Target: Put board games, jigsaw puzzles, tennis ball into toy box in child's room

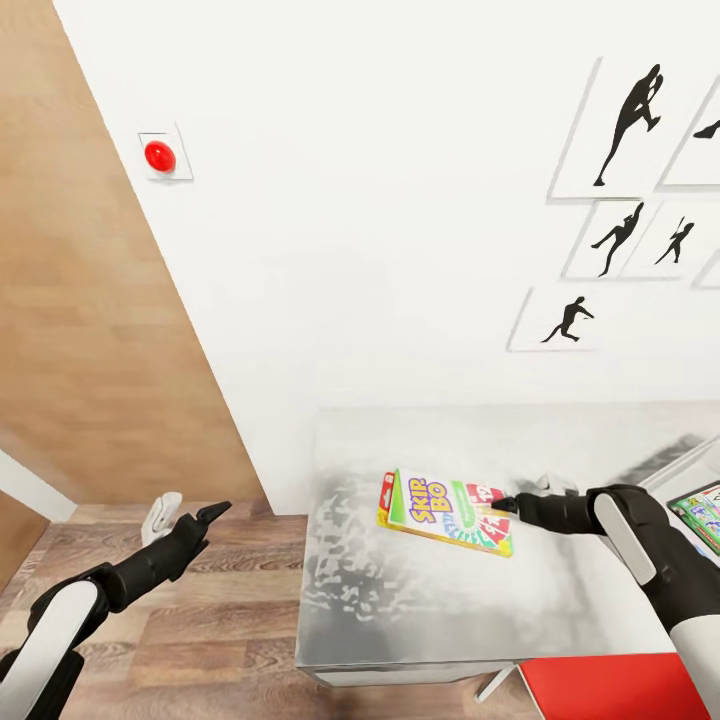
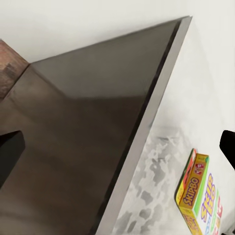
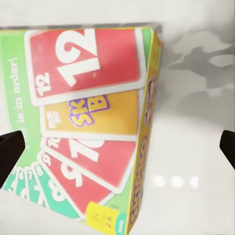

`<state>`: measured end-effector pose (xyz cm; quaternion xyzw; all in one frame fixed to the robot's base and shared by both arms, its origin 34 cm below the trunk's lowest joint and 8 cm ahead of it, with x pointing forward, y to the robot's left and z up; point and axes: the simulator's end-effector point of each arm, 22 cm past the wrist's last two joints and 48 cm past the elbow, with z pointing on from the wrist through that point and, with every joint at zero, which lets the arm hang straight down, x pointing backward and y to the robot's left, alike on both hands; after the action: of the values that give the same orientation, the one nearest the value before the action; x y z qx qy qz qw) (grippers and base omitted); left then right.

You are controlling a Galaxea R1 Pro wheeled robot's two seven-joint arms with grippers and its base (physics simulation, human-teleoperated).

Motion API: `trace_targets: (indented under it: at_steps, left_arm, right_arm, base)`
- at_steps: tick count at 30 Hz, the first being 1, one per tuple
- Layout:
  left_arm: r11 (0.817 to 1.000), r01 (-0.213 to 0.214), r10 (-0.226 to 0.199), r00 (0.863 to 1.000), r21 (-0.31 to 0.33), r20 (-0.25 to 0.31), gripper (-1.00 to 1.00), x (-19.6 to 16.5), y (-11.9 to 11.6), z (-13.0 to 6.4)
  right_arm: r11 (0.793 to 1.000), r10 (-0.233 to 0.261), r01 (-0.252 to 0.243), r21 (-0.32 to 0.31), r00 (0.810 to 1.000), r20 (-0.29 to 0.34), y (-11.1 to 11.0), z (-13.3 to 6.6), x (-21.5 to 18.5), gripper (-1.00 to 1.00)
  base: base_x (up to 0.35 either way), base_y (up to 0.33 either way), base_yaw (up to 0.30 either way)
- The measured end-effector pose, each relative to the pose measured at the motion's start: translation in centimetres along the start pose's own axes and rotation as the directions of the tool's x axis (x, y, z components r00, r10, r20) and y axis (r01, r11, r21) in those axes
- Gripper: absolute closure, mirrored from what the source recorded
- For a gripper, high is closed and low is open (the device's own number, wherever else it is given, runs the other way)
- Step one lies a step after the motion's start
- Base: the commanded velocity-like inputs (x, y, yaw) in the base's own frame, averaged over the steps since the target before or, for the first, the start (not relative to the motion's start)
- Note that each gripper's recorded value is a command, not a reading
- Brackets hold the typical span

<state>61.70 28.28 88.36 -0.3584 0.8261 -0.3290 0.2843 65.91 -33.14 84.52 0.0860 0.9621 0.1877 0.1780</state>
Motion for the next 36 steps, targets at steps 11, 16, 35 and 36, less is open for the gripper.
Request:
trace_targets:
  at_steps: [11,16,35,36]
  left_arm:
    - [1.000,0.000,0.000,1.000,-0.003,-0.002,-1.00,0.13,0.12,-0.01]
    - [1.000,-0.001,0.001,1.000,-0.003,-0.001,-1.00,0.14,0.15,-0.01]
    - [1.000,-0.013,0.013,1.000,-0.010,-0.007,-1.00,0.51,0.24,0.10]
    - [1.000,-0.017,0.017,1.000,-0.012,-0.007,-1.00,0.53,0.28,0.10]
  right_arm:
    - [1.000,0.010,-0.010,0.000,1.000,-0.004,-0.19,0.12,0.00,-1.00]
    - [1.000,0.011,-0.011,-0.002,1.000,-0.004,-0.16,0.12,-0.05,-1.00]
    - [1.000,0.021,-0.021,-0.017,1.000,-0.002,0.09,0.10,-0.14,-1.00]
    - [1.000,0.022,-0.022,-0.018,1.000,-0.001,0.10,0.08,-0.16,-1.00]
  base:
    - [0.000,0.000,0.000]
    - [0.002,0.000,0.000]
    - [0.021,0.000,0.000]
    - [0.006,0.000,0.000]
